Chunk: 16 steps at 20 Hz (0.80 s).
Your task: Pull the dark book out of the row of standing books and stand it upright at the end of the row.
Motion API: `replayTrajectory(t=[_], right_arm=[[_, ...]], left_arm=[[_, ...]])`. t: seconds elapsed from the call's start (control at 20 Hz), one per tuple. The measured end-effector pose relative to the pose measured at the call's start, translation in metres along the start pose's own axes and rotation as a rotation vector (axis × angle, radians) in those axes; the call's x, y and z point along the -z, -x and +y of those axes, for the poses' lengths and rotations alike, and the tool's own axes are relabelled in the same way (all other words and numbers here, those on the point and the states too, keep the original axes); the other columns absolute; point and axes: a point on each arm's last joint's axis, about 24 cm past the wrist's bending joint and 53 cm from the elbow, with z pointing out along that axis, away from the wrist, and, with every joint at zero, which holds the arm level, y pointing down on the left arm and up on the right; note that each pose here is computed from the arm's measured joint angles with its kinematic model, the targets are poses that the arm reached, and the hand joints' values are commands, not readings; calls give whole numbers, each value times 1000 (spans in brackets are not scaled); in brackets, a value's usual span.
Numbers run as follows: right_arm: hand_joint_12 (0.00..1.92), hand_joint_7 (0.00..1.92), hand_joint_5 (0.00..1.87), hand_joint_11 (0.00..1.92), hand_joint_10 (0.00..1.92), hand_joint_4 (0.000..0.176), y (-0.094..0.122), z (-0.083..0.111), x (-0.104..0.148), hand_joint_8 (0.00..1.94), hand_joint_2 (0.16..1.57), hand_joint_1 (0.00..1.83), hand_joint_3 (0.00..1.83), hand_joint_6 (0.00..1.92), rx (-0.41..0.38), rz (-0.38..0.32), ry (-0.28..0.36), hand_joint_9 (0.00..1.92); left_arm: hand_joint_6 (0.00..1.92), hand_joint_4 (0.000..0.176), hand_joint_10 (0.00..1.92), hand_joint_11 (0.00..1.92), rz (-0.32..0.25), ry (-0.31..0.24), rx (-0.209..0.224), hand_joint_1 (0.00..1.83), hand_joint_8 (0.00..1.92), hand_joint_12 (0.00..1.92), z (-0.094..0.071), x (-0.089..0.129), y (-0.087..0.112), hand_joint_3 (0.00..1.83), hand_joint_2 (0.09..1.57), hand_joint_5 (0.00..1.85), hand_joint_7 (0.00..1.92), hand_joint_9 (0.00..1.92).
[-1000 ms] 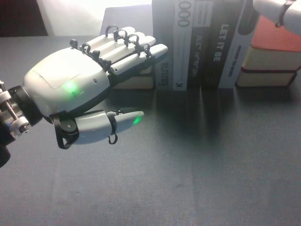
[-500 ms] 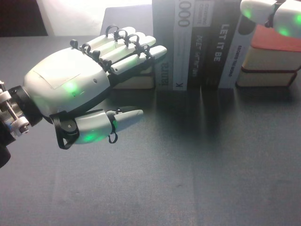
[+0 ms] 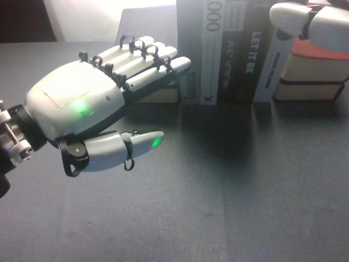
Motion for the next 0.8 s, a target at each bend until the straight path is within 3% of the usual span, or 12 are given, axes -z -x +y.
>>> replayTrajectory(t=[0.05, 0.1, 0.15, 0.4, 0.5, 0.55, 0.6, 0.8], right_arm=[[0, 0, 289, 0, 0, 0, 1, 6, 2, 0, 1382, 291, 0, 851, 6, 0, 14, 0], [0, 0, 304, 0, 0, 0, 1, 8, 5, 0, 1370, 478, 0, 884, 9, 0, 19, 0], [0, 0, 301, 0, 0, 0, 1, 12, 9, 0, 1368, 546, 0, 899, 13, -2, 29, 0], [0, 26, 344, 0, 0, 0, -3, 23, 29, 9, 1402, 372, 11, 905, 34, 15, 62, 0], [0, 30, 315, 0, 0, 0, -6, 30, 36, 8, 1424, 185, 17, 900, 7, 33, 94, 0], [0, 20, 286, 0, 0, 0, -8, 34, 39, 3, 1427, 77, 16, 879, 3, 42, 113, 0], [0, 32, 325, 0, 0, 0, -12, 39, 43, 5, 1425, 39, 9, 823, 0, 62, 129, 0], [0, 60, 354, 0, 0, 0, -22, 52, 59, 13, 1391, 0, 0, 801, 2, 123, 174, 0]], left_arm=[[3, 39, 0, 0, 1, 2, 1, 207, 0, 0, 1, 0, 0, 2, 1425, 19, 0, 0], [19, 12, 0, 0, -2, 2, 2, 268, 0, 0, 1, 0, 0, 0, 1416, 61, 0, 0], [7, 28, 0, 0, -7, -1, 3, 226, 0, 0, 0, 0, 2, 0, 1418, 38, 0, 0], [1, 29, 0, 0, -7, 4, 7, 211, 0, 0, 2, 2, 0, 0, 1414, 28, 0, 0], [2, 46, 0, 0, -12, 2, 9, 260, 0, 0, 1, 2, 2, 0, 1402, 15, 0, 0], [3, 41, 0, 0, -11, 3, 10, 255, 0, 0, 2, 3, 1, 0, 1403, 13, 0, 0], [1, 52, 0, 0, -10, 8, 13, 284, 0, 0, 3, 3, 1, 0, 1397, 9, 0, 0], [11, 42, 0, 0, -9, 13, 14, 325, 0, 0, 4, 5, 0, 0, 1387, 42, 0, 0]])
